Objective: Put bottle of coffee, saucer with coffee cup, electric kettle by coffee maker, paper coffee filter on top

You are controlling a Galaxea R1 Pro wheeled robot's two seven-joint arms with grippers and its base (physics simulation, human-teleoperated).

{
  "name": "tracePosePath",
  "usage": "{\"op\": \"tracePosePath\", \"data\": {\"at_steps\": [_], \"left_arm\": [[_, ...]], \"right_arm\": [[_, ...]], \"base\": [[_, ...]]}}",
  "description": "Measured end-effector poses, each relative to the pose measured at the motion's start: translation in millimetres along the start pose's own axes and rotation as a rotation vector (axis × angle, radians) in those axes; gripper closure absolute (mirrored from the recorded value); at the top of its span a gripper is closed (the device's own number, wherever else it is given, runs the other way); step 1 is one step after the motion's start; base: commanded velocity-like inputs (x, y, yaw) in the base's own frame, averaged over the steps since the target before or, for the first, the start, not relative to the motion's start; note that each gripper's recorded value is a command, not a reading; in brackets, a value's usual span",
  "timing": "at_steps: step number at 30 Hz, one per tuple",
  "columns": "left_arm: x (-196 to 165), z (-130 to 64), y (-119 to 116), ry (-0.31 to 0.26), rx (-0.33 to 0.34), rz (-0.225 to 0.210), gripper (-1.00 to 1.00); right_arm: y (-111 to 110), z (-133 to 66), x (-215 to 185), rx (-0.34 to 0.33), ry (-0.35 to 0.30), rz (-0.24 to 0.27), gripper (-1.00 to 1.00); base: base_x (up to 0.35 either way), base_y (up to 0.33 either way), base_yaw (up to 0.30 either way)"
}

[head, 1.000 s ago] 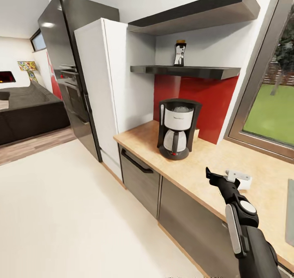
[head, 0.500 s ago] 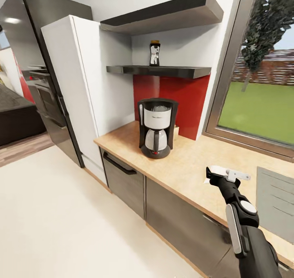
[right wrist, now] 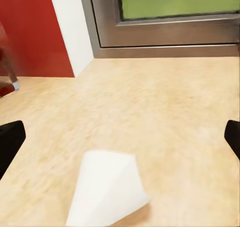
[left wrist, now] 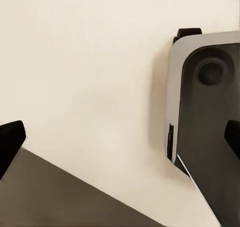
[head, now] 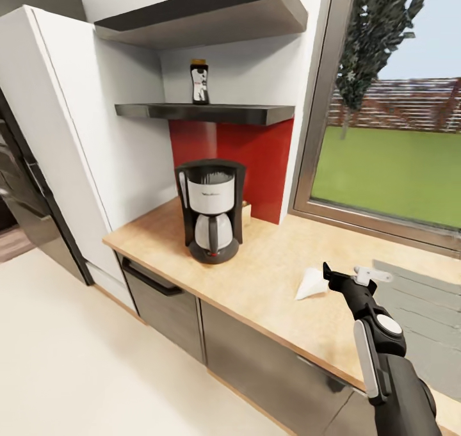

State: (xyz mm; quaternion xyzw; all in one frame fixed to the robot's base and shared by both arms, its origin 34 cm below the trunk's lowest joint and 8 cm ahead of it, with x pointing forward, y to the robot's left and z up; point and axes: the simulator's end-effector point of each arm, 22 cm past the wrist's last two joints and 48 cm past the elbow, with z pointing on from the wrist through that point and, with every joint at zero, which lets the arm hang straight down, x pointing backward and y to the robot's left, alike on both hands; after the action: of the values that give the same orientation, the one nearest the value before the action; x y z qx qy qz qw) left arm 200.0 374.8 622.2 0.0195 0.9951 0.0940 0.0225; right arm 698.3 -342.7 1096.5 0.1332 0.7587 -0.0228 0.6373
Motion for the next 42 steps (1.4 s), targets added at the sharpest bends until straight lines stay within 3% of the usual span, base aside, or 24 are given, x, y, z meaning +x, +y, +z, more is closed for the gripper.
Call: {"op": "tracePosePath", "data": {"at_steps": [14,25,32,36,42], "left_arm": [[10,-0.1,1,0.013,0.000,0.002,-1.00],[13,-0.2,1,0.020,-0.001,0.005,-1.00],[13,-0.1,-1,0.019,0.001,0.006,-1.00],[14,-0.1,-1,0.021,0.002,0.006,-1.00],[20,-0.4,0,0.029,0.001,0.006,-1.00]], "right_arm": [[4,0.6,2,-0.007,0.004,0.001,-1.00],[3,0.4,2,-0.008,0.005,-0.002,-1.00],[3,1.4,4,-0.015,0.008,-0.009,-1.00],[11,4.7,13,-0.127,0.036,-0.059,-1.00],[-5,7.2,30,-0.278,0.101,-0.164,-1.00]], "base": [[0.085,0.000,-0.052],[0.301,0.000,0.000],[0.086,0.000,0.000],[0.005,0.000,0.000],[0.000,0.000,0.000]]}}
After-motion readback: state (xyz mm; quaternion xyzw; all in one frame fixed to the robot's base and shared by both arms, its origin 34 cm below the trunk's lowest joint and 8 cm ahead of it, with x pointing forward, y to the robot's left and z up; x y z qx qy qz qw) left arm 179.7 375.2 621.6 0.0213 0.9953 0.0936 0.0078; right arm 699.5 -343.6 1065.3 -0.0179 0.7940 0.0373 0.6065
